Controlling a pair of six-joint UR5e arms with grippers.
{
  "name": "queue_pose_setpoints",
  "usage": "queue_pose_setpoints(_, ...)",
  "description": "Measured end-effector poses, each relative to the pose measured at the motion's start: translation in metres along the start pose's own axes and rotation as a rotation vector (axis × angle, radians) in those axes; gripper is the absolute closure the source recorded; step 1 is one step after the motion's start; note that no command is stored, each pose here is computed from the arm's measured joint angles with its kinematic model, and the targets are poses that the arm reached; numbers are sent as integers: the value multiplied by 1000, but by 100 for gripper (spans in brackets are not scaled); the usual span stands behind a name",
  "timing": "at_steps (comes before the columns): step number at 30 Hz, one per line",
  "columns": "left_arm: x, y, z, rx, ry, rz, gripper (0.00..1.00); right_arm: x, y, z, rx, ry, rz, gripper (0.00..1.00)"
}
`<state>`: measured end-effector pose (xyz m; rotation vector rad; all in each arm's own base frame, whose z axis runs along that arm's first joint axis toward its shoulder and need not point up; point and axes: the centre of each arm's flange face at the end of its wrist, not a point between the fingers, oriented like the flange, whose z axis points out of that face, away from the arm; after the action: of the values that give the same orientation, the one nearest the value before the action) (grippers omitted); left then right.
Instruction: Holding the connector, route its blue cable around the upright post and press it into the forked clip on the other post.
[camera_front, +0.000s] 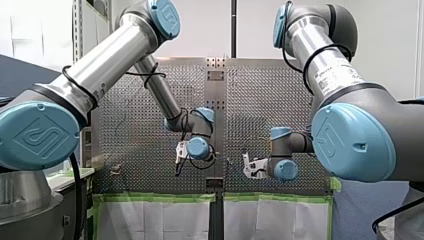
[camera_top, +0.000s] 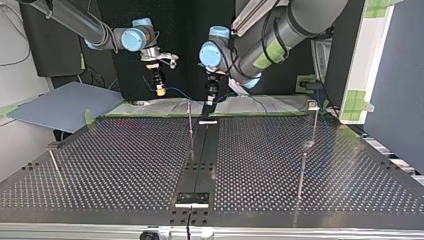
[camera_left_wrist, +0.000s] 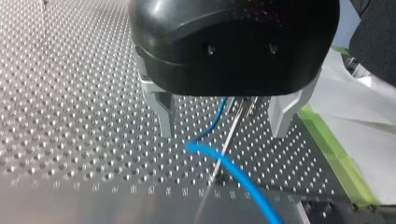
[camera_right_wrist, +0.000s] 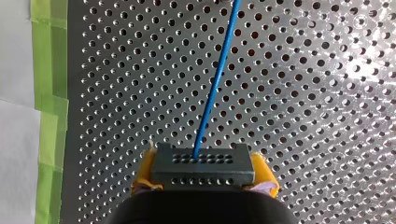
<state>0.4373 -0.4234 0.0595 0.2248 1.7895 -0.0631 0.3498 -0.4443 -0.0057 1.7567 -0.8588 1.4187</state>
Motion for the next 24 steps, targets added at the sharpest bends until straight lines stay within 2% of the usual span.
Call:
queue_pose_setpoints(9,0,-17,-11,26,-15,9,0,1,0,2,1,2,-4,56)
queue_pose_setpoints(19,-10,-23,-6,11,-33,4,0,2,-7,1,11,5,-9,56)
queue_pose_setpoints(24,-16,-26,-3,-2,-32,5,0,2,-4,2,8,8,-8,56)
